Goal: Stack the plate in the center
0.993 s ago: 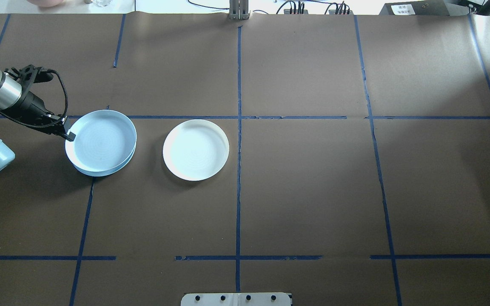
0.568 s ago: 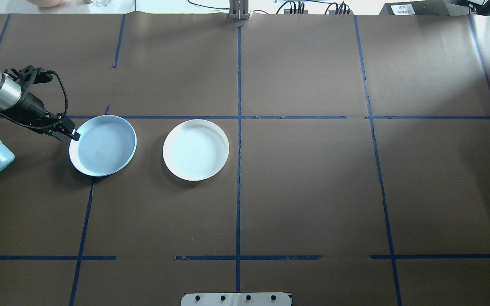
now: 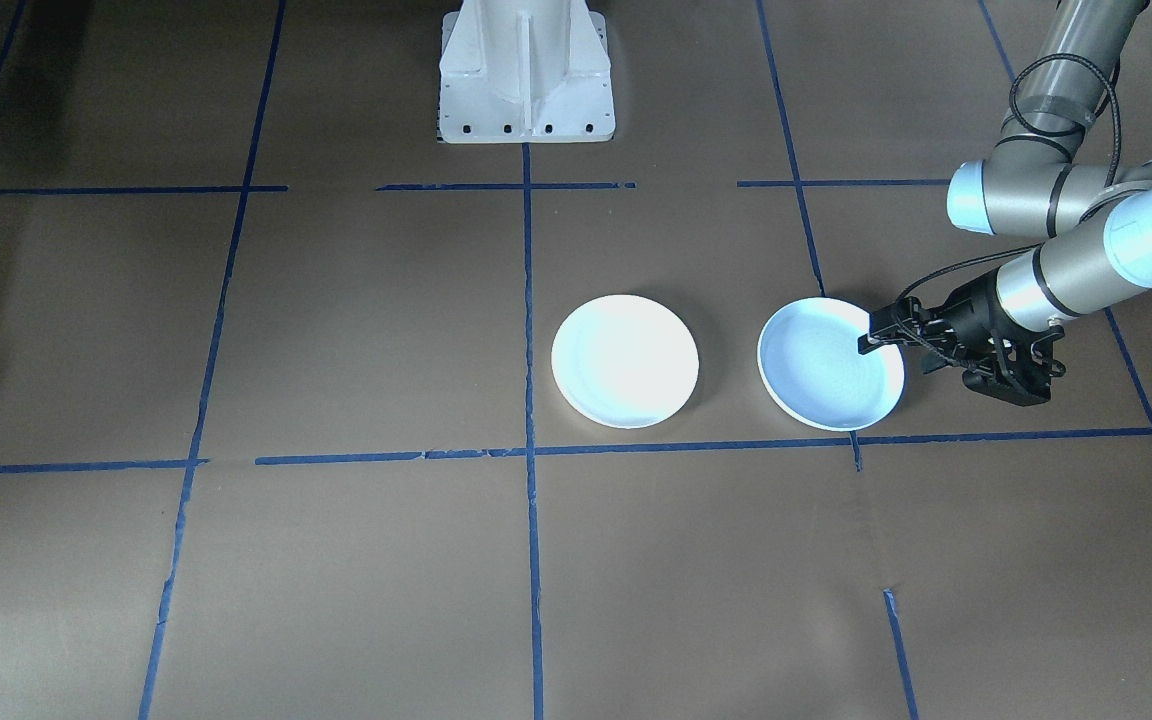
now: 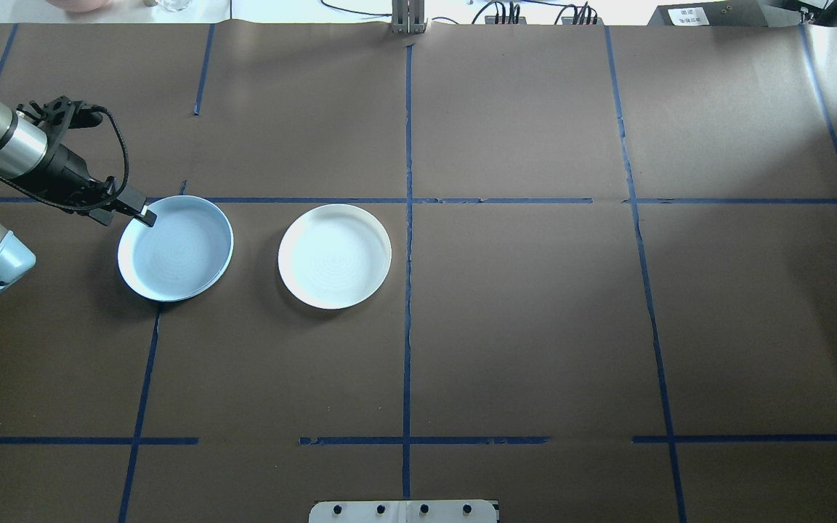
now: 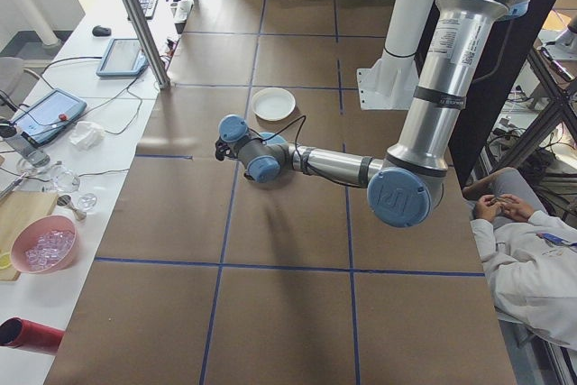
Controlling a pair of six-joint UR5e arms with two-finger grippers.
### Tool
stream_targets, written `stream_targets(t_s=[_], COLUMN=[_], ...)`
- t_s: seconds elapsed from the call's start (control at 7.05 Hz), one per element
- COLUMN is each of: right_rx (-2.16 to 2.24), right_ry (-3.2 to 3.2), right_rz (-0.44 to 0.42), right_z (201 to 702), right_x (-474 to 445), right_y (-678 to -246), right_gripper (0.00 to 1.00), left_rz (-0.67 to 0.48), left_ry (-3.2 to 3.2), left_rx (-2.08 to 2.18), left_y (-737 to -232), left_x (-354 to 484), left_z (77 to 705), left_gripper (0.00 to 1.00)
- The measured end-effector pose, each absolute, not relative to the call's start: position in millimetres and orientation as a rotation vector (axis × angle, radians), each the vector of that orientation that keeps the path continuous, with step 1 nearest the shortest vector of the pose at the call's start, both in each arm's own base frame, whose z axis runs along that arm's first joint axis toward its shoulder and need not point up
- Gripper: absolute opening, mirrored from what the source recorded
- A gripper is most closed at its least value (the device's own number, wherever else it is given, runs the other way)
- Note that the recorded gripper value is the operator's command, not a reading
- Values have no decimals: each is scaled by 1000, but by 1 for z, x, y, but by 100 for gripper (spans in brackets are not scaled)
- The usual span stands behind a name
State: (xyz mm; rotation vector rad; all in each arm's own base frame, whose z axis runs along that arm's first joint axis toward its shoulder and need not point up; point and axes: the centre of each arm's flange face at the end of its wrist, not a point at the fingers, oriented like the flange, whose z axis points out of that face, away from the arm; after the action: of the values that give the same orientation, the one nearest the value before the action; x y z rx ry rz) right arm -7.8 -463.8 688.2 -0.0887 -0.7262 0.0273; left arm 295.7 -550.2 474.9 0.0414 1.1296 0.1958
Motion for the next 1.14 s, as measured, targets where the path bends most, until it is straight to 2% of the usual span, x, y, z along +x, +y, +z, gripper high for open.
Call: stream_targets(t_s=[0.71, 1.14], right_rx=[-89, -88], right_ry=[-726, -726], right_rz=[27, 27], right_z=[688, 688], right_x=[-8, -8], right_y=[-464, -464], right_gripper=[100, 100], left_rz=[97, 81], left_ry=[1147, 1125], left_rx=[36, 10], left_y=[-555, -536], left_x=[392, 448], left_z=[370, 351], left_gripper=[99, 99])
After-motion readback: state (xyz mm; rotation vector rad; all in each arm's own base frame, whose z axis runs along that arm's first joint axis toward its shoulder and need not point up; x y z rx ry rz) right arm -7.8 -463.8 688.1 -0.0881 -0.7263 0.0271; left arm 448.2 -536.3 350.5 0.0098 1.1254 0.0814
